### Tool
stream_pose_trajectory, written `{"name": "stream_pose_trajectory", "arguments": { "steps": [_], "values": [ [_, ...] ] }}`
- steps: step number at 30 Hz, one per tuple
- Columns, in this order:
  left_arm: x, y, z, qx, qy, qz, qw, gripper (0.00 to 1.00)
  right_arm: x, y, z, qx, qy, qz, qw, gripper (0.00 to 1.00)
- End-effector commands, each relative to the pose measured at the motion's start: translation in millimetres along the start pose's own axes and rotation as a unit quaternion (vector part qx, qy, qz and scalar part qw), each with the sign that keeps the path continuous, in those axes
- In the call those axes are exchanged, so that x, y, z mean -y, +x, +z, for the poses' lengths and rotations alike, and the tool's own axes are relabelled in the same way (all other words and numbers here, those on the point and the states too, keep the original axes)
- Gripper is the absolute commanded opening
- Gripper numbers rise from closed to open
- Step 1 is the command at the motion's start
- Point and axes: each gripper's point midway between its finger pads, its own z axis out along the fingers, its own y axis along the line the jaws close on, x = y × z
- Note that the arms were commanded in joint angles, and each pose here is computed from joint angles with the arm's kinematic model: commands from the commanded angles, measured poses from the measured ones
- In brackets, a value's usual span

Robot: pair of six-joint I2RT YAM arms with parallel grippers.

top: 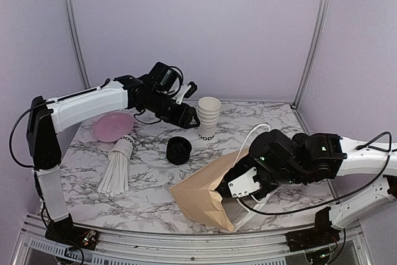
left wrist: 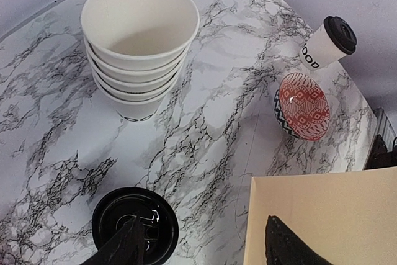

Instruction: Pack the takeout coffee

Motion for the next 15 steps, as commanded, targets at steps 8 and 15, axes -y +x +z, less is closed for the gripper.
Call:
{"name": "stream_pose_trajectory", "arguments": {
  "steps": [8, 15],
  "values": [
    [-11.1, 7.3, 15.1, -0.035, 0.020, -0.015, 0.999, 0.66, 9.6, -12.9, 3.0, 0.019, 0.021, -0.006, 1.000, 0.36],
    [-18.6, 29.2, 42.0, -0.075, 0.022, -0.020, 0.997, 0.64, 6.2, -11.8, 7.9, 0.015, 0.021, -0.010, 1.000, 0.36]
  ]
}}
